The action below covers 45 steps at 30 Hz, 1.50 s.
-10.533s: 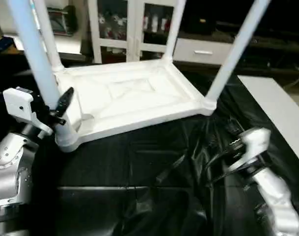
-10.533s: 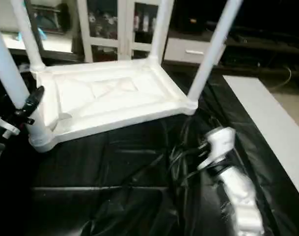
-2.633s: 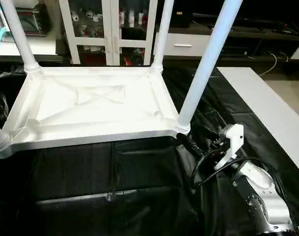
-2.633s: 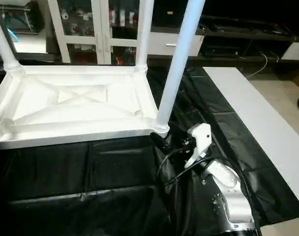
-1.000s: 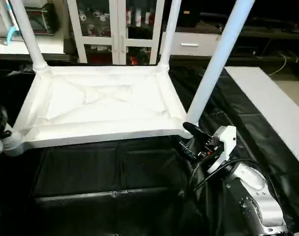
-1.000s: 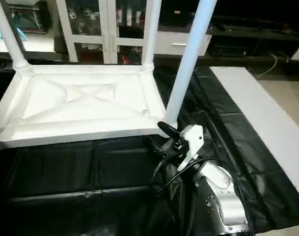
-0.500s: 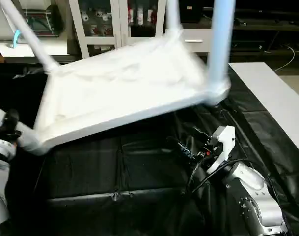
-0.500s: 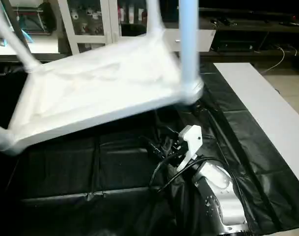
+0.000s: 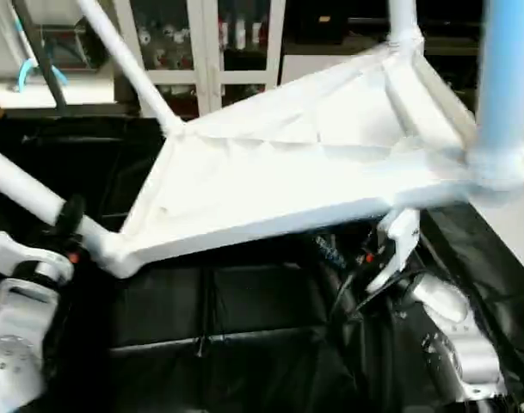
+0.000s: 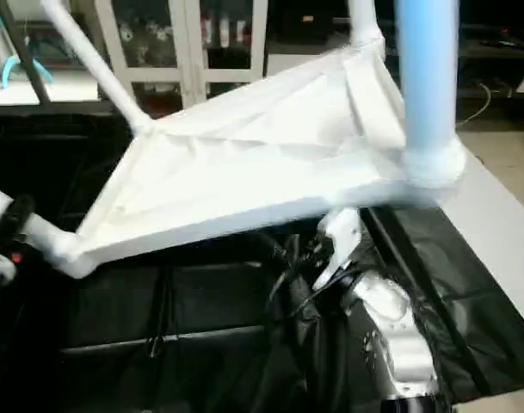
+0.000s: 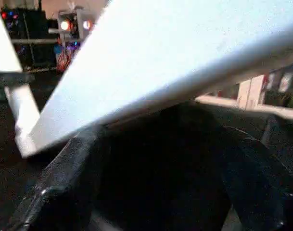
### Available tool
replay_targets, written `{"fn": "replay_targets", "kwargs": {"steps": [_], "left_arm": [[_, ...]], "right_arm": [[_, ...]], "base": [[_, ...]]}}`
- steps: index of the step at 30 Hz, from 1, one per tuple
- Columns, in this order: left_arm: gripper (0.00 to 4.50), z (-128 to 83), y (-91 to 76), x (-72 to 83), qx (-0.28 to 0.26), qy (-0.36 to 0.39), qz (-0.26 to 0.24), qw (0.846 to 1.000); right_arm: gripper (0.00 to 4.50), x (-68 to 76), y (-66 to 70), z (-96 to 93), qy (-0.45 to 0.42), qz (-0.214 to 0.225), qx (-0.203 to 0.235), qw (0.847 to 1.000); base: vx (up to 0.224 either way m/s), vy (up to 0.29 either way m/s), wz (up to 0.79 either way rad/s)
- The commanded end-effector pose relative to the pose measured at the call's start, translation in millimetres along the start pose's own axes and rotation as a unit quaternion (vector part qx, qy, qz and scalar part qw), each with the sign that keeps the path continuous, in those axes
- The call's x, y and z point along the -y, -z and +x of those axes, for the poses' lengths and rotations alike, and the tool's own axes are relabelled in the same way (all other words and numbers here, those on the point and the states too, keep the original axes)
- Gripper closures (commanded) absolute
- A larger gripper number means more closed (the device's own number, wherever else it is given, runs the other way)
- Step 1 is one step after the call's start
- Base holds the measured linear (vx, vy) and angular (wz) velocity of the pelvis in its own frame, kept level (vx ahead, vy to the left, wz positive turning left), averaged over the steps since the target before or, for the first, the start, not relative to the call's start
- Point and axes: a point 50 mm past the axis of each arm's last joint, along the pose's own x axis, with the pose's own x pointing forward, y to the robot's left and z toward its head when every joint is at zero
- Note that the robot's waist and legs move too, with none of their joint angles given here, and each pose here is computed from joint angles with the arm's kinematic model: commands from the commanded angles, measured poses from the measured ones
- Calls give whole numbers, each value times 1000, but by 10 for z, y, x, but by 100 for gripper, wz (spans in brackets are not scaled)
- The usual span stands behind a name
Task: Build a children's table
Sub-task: Flip table
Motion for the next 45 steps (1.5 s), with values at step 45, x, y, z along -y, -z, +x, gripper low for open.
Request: {"fn": "replay_targets", "kwargs": {"steps": [45], "left_arm": [[244, -147, 631, -182, -82, -130, -108, 982]], "right_arm": [[0, -50, -556, 834, 38, 224, 150, 962]], "base": [[0, 0, 0]]}}
